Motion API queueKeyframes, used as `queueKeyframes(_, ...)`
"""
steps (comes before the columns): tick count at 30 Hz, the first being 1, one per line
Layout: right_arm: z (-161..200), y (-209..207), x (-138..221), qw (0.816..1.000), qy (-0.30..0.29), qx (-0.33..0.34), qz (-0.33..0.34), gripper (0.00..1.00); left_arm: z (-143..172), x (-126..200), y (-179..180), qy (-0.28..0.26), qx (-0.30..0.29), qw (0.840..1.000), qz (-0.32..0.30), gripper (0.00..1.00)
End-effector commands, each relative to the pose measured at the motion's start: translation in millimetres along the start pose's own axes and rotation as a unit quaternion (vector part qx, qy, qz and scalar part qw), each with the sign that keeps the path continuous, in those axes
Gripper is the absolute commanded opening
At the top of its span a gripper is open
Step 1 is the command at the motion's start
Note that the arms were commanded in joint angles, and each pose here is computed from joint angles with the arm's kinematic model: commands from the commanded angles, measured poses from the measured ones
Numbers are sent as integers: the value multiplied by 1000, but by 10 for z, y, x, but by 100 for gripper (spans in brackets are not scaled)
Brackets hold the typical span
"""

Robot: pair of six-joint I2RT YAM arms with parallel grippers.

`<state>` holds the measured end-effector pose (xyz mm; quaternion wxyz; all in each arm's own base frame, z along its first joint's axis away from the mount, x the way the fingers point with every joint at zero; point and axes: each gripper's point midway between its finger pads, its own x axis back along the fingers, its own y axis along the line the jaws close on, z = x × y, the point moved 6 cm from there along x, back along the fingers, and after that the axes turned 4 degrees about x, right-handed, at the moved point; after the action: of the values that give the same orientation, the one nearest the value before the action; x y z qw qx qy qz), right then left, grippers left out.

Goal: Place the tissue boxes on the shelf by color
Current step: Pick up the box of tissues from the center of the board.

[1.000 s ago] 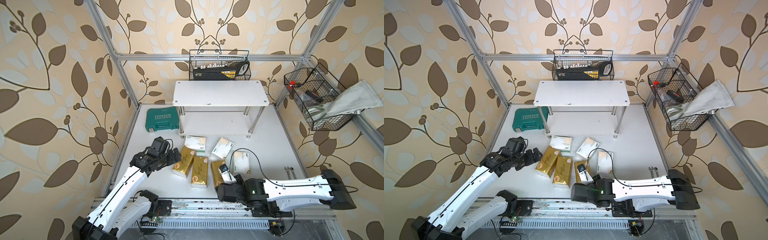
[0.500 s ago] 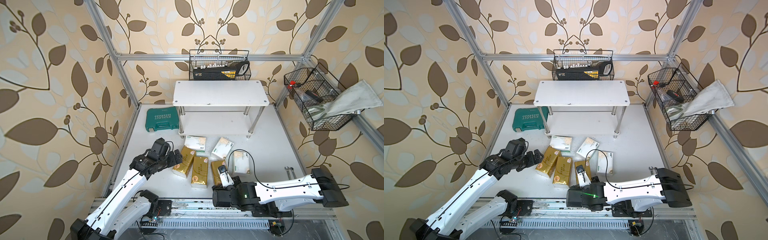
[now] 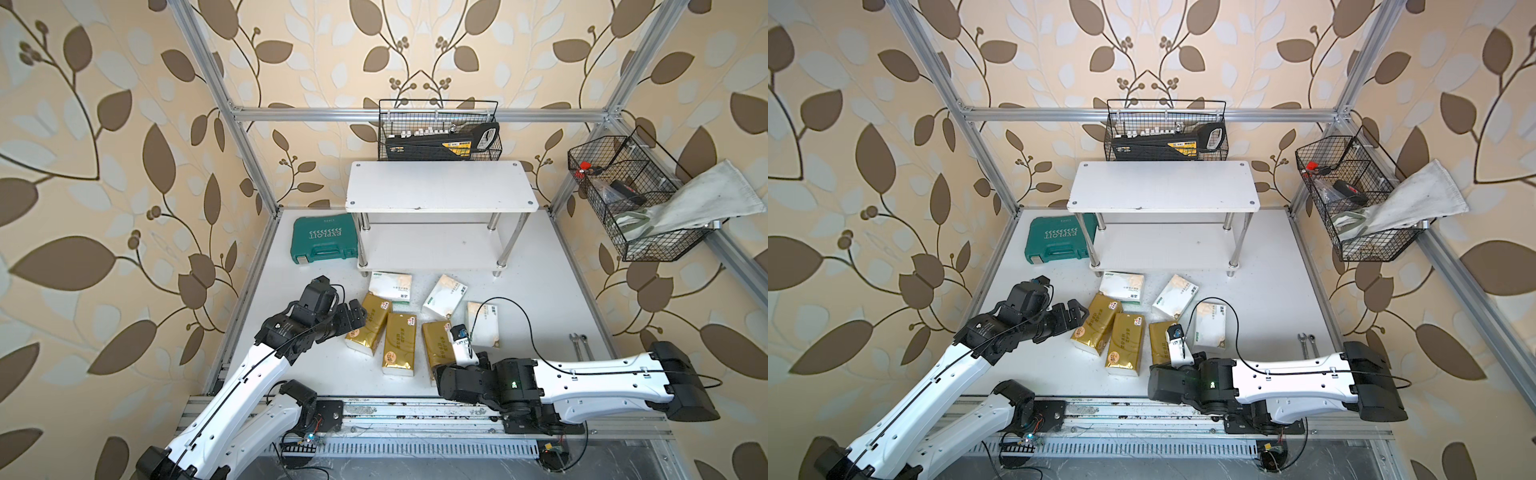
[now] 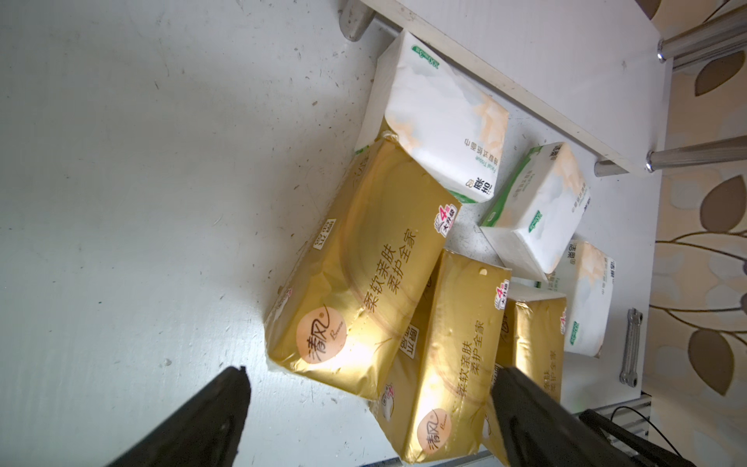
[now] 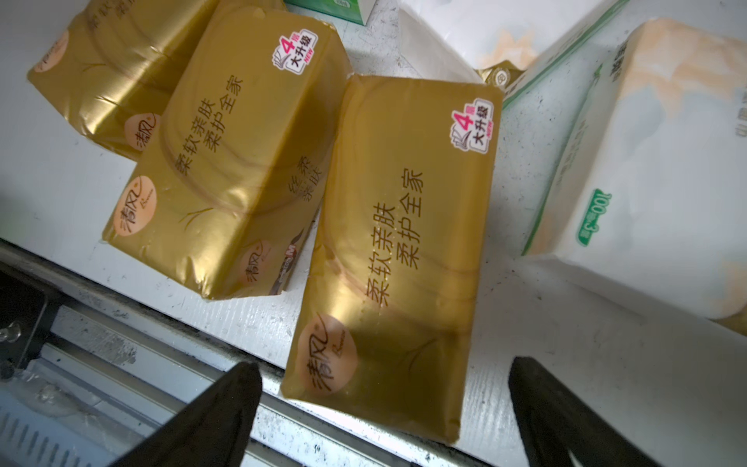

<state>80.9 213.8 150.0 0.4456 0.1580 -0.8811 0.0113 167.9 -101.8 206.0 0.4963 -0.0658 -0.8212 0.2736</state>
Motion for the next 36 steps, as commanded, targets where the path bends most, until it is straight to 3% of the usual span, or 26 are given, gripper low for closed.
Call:
queueKeyframes(1,20,-12,-26,1000,9,-23,-5,99,36,40,-19,-1,-9,1000,16,99)
queueKeyframes(14,66,35,-182,997,61,-25,30,99,65,97,-11,-10,-13,999,32,99)
queueKeyframes(23,92,72,-369,995,97,-35,15,99,81,75,10,-8,-14,999,31,99)
queueKeyframes(36,145,214,-517,988,152,18,33,99,73,-20,26,-1,-12,1000,19,99)
